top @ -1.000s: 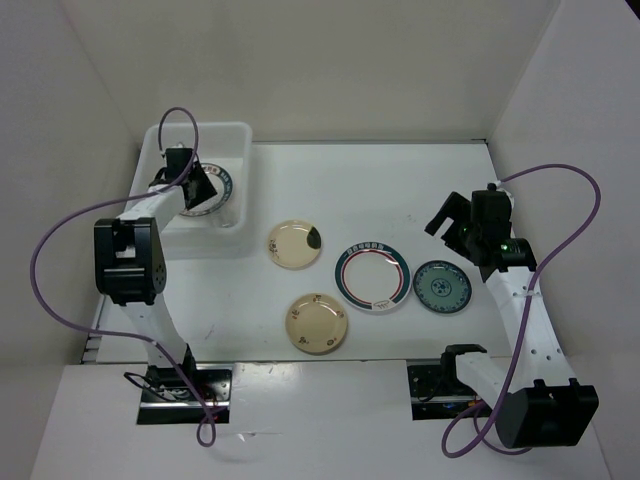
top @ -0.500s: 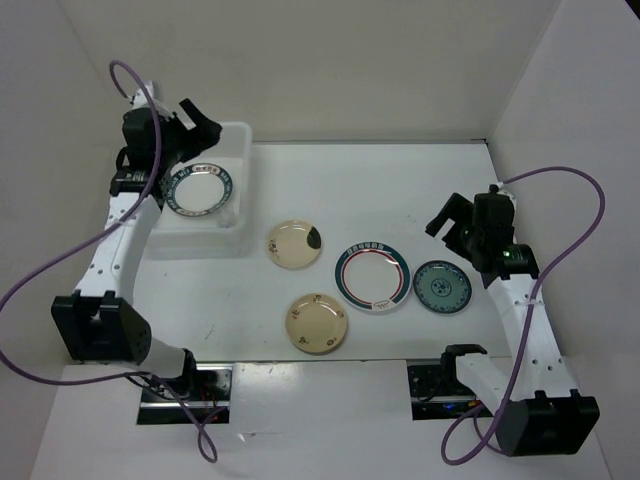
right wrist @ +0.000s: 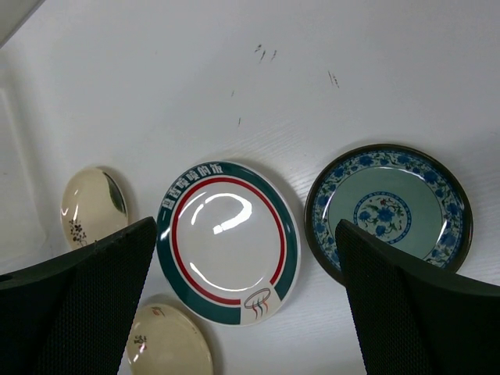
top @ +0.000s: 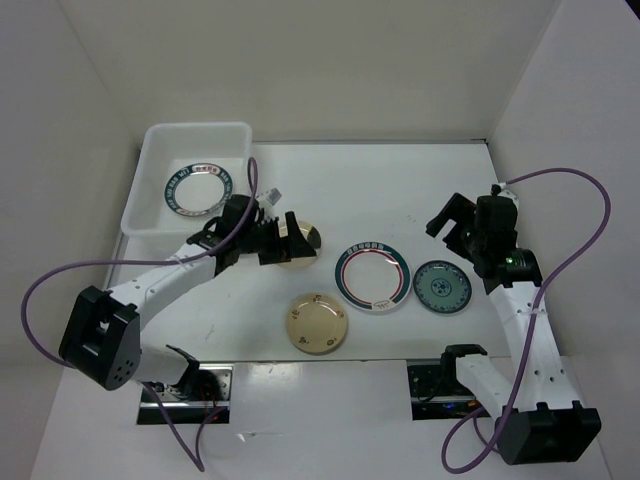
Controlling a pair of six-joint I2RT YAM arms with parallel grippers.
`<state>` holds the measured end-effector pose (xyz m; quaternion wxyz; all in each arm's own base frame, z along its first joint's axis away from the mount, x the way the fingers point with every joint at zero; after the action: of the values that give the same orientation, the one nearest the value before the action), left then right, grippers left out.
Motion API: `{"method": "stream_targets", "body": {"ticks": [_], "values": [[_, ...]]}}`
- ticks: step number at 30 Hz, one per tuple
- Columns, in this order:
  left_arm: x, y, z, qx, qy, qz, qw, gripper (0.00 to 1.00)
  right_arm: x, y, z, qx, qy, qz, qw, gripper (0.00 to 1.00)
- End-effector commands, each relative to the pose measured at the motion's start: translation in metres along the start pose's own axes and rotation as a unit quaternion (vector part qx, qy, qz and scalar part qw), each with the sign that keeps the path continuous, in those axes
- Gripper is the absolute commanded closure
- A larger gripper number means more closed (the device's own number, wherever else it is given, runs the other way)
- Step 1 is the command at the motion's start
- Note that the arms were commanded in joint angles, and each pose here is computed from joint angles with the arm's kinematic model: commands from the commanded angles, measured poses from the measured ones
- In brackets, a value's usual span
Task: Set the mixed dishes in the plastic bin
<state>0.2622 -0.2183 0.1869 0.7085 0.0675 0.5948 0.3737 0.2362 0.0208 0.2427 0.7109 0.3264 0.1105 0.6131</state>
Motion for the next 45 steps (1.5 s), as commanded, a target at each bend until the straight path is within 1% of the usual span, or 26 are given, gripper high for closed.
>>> {"method": "stream_targets", "body": {"ticks": [1,3,4,7,10,11,13,15,20,23,29,32,33,35,36,37,39,41,45], "values": [[-0.004,-0.012,-0.010,-0.011,0.033,-0.018,0.999,0.01,0.004,0.003,0.007,-0.024,0.008,0.012,1.000,0.00],[-0.004,-0.021,-0.028,0.005,0.030,-0.024,0.999,0.01,0.004,0.003,0.007,-0.024,0.008,0.012,1.000,0.00],[0.001,-0.025,-0.035,0.003,0.034,-0.015,0.999,0.01,0.004,0.003,0.007,-0.024,0.008,0.012,1.000,0.00],[-0.006,-0.040,-0.055,0.009,0.049,-0.024,0.998,0.01,0.004,0.003,0.007,-0.024,0.008,0.012,1.000,0.00],[-0.013,-0.056,-0.063,-0.015,0.068,-0.021,0.997,0.01,0.006,0.004,0.006,-0.023,0.011,0.016,1.000,0.00],[-0.013,-0.063,-0.061,-0.030,0.071,-0.021,0.997,0.01,0.006,0.004,0.006,-0.023,0.011,0.016,1.000,0.00],[-0.014,-0.070,-0.059,-0.042,0.076,-0.016,0.996,0.01,0.006,0.004,0.006,-0.023,0.011,0.016,1.000,0.00],[-0.010,-0.079,-0.065,-0.045,0.077,0.001,0.996,0.01,0.006,0.004,0.006,-0.023,0.011,0.016,1.000,0.00],[-0.003,-0.088,-0.059,-0.076,0.076,0.021,0.994,0.04,0.006,0.001,0.006,-0.019,0.011,0.014,1.000,0.00],[-0.008,-0.091,-0.052,-0.096,0.079,0.013,0.992,0.05,0.008,0.002,0.005,-0.017,0.014,0.018,1.000,0.00],[0.005,-0.118,-0.052,-0.093,0.086,0.032,0.991,0.11,0.010,0.002,0.004,-0.016,0.017,0.021,0.999,0.00],[0.013,-0.135,-0.059,-0.064,0.094,0.040,0.993,0.12,0.009,0.002,0.004,-0.018,0.017,0.017,1.000,0.00],[0.013,-0.138,-0.060,-0.058,0.099,0.040,0.993,0.16,0.009,0.002,0.004,-0.018,0.017,0.017,1.000,0.00],[0.021,-0.144,-0.064,-0.050,0.100,0.047,0.993,0.20,0.011,0.002,0.003,-0.017,0.019,0.021,0.999,0.00],[0.016,-0.145,-0.062,-0.052,0.100,0.042,0.993,0.23,0.011,0.002,0.003,-0.017,0.019,0.021,0.999,0.00],[0.019,-0.147,-0.063,-0.050,0.106,0.047,0.992,0.28,0.011,0.004,0.004,-0.021,0.019,0.022,0.999,0.00],[0.019,-0.150,-0.064,-0.045,0.110,0.047,0.992,0.28,0.010,0.004,0.005,-0.023,0.019,0.018,0.999,0.00],[0.020,-0.158,-0.065,-0.039,0.118,0.049,0.991,0.33,0.012,0.004,0.004,-0.022,0.021,0.022,0.999,0.00],[0.026,-0.168,-0.072,-0.013,0.126,0.051,0.991,0.51,0.013,0.004,0.005,-0.026,0.021,0.023,0.999,0.00]]}}
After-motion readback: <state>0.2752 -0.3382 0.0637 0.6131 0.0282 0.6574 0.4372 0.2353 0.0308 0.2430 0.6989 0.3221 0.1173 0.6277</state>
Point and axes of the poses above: each gripper's point midway between its finger pads, its own y axis back along the fingers, its own x axis along the line the jaws close on, z = x × y, the point moved 5 cm from there along y, back along the fingers, and after that the axes turned 14 degrees about y, right-handed, at the moved point
